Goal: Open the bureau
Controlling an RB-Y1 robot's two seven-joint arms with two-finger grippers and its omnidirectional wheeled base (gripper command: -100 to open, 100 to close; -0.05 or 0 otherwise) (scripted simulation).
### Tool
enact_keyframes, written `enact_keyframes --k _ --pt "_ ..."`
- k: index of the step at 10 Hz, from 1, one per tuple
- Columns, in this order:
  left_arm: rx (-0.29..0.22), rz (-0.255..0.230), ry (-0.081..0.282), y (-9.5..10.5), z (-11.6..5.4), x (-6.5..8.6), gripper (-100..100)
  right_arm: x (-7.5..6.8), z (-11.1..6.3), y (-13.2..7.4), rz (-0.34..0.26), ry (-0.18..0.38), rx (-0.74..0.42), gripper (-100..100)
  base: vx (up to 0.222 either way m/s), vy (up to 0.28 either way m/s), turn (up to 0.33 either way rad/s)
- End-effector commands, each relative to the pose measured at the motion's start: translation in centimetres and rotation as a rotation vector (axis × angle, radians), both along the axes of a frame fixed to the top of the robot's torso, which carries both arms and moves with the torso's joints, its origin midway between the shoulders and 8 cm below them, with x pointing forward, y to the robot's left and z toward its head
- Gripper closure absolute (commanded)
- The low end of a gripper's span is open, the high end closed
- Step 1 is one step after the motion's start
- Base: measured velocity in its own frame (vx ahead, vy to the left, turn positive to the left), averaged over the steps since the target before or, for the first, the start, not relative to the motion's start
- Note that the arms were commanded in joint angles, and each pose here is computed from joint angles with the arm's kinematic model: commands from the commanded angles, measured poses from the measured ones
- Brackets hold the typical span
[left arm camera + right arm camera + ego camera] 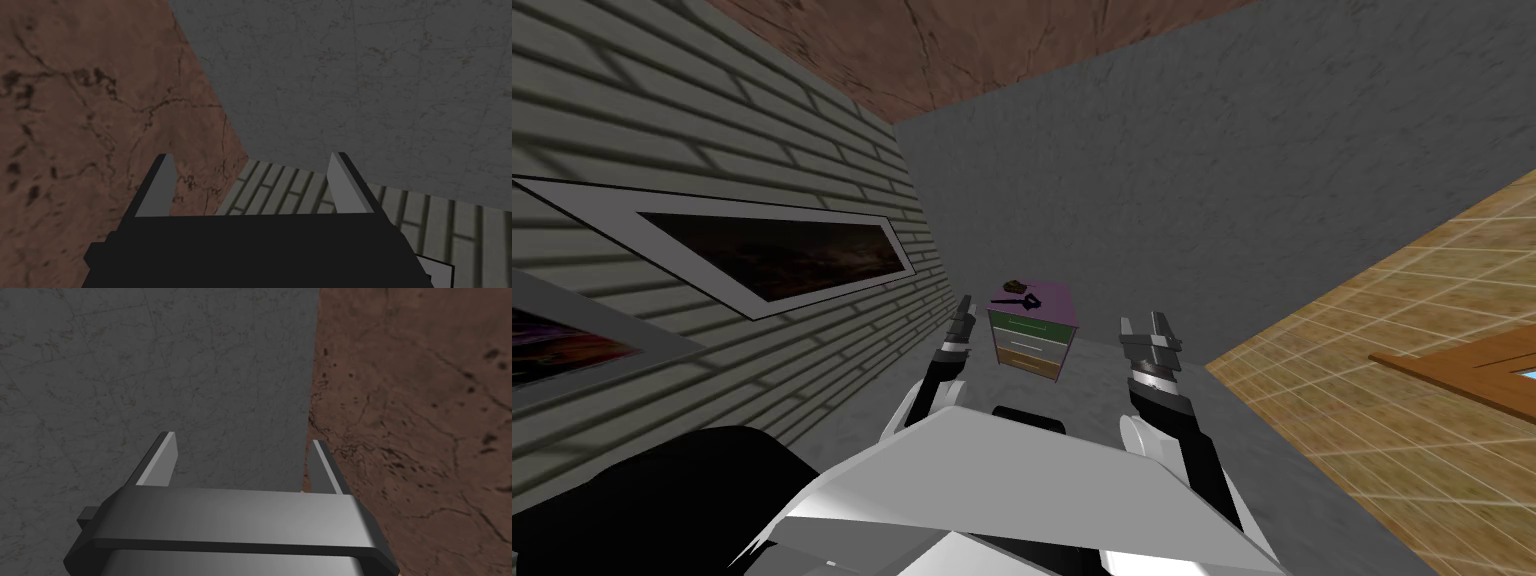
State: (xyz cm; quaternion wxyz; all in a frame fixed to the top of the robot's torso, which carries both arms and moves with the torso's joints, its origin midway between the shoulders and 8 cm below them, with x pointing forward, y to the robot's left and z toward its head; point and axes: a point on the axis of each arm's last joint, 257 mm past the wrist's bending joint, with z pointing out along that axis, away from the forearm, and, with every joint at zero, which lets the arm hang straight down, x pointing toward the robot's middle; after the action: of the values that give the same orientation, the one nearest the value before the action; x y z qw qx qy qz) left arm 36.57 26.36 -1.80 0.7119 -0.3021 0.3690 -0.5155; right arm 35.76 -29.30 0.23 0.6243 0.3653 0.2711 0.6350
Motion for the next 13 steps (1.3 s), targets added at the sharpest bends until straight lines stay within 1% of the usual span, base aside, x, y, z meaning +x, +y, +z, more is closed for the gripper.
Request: enact_keyframes --k 1,9,10,13 --pt "0.0 0.0 0.0 0.0 0.0 0.0 0 0.0 0.0 0.0 0.0 0.0 0.0 0 0.0 0.0 0.0" --pt "0.0 0.0 0.0 0.0 0.0 0.0 0 0.0 0.0 0.0 0.0 0.0 0.0 0 0.0 0.0 0.0" --pt "0.037 -0.021 0.017 -0.4 -0.8 0.4 -100 0.0 0.0 0.0 0.0 0.0 0.0 0 0.025 -0.001 -0.016" --pt "0.077 -0.042 0.047 -0.7 -2.5 1.1 -100 0.0 0.0 0.0 0.0 0.0 0.0 0 0.044 -0.002 -0.014"
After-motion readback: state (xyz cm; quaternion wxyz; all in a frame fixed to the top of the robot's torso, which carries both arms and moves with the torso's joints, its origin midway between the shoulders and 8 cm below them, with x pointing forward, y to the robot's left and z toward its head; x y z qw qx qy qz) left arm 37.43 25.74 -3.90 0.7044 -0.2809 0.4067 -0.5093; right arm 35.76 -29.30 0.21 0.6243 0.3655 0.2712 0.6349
